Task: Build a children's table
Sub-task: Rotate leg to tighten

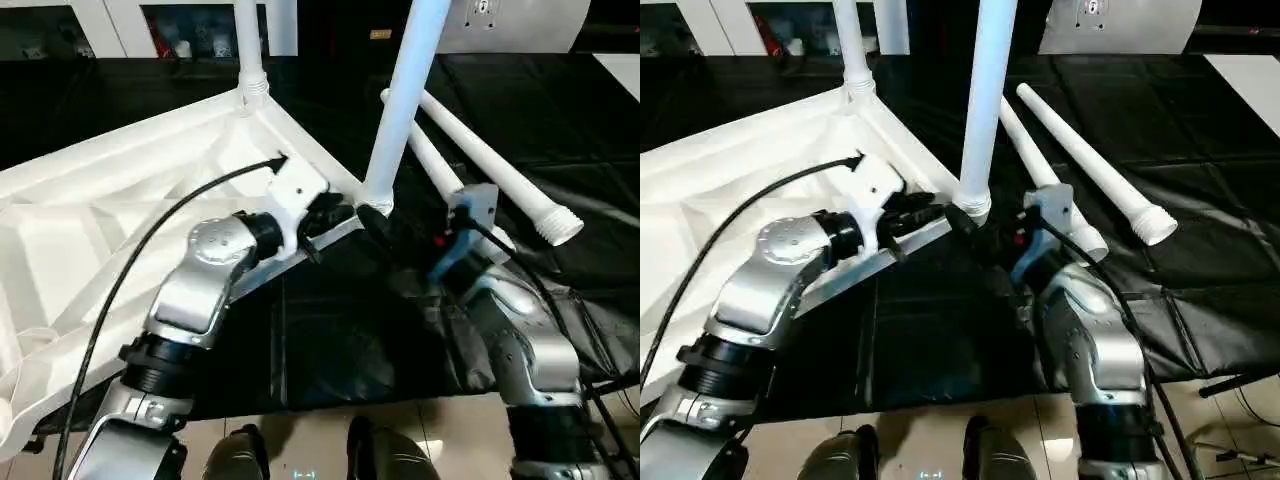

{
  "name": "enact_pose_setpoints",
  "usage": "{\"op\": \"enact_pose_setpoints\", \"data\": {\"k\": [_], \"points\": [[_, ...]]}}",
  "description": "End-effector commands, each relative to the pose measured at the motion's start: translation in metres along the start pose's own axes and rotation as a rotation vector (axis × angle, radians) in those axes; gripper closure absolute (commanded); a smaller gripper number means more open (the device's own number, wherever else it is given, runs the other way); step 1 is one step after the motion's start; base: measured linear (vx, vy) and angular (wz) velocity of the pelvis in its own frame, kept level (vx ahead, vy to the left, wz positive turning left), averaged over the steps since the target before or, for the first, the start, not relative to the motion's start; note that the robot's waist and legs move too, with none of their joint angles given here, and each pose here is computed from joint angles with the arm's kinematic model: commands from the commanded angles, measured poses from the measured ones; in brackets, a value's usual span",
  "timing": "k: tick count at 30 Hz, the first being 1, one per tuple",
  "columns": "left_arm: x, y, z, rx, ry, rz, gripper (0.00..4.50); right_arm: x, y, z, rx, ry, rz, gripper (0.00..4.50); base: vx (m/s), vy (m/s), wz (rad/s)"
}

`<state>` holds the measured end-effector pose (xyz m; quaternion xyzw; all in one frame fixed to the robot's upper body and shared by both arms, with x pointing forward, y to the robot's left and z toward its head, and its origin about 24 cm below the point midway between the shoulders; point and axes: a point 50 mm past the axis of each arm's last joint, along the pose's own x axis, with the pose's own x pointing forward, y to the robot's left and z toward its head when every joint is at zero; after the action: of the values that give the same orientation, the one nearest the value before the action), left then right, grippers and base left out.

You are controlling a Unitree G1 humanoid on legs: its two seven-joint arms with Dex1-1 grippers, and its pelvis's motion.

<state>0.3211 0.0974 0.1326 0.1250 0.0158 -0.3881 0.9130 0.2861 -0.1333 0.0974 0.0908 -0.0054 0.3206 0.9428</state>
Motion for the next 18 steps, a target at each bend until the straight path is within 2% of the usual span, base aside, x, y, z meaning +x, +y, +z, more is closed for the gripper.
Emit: {"op": "enact_pose_setpoints", "data": {"k": [1, 3, 6, 10, 12, 13, 14, 18], "points": [[-0.008, 0.004, 0.001, -0.024, -0.022, 0.079, 3.05, -0.004, 0.007, 0.003, -0.018, 0.025, 0.014, 0.0, 0.0, 0.0, 0.0], [-0.026, 0.007, -0.007, -0.123, -0.036, 0.23, 3.05, -0.012, 0.018, 0.0, -0.035, 0.089, 0.02, 0.0, 0.0, 0.0, 0.0], [-0.048, -0.001, -0.014, -0.15, -0.042, 0.33, 3.05, -0.021, 0.025, -0.005, -0.095, 0.133, 0.011, 0.0, 0.0, 0.0, 0.0], [-0.056, -0.012, -0.022, -0.156, 0.0, 0.393, 3.05, -0.025, 0.029, -0.01, -0.157, 0.144, -0.008, 0.0, 0.011, -0.046, 0.38], [-0.056, -0.019, -0.032, -0.252, 0.041, 0.462, 3.05, -0.025, 0.031, -0.012, -0.131, 0.135, -0.034, 0.0, -0.016, -0.127, 0.67], [-0.055, -0.021, -0.033, -0.236, 0.062, 0.494, 3.05, -0.024, 0.032, -0.01, -0.185, 0.109, -0.02, 0.0, -0.023, -0.148, 0.78], [-0.053, -0.022, -0.032, -0.207, 0.058, 0.493, 3.05, -0.024, 0.031, -0.01, -0.201, 0.112, -0.023, 0.0, -0.06, -0.169, 0.96], [-0.05, -0.025, -0.029, -0.199, 0.059, 0.513, 3.05, -0.019, 0.027, -0.008, -0.159, 0.103, -0.067, 0.0, -0.014, -0.12, 0.58]]}}
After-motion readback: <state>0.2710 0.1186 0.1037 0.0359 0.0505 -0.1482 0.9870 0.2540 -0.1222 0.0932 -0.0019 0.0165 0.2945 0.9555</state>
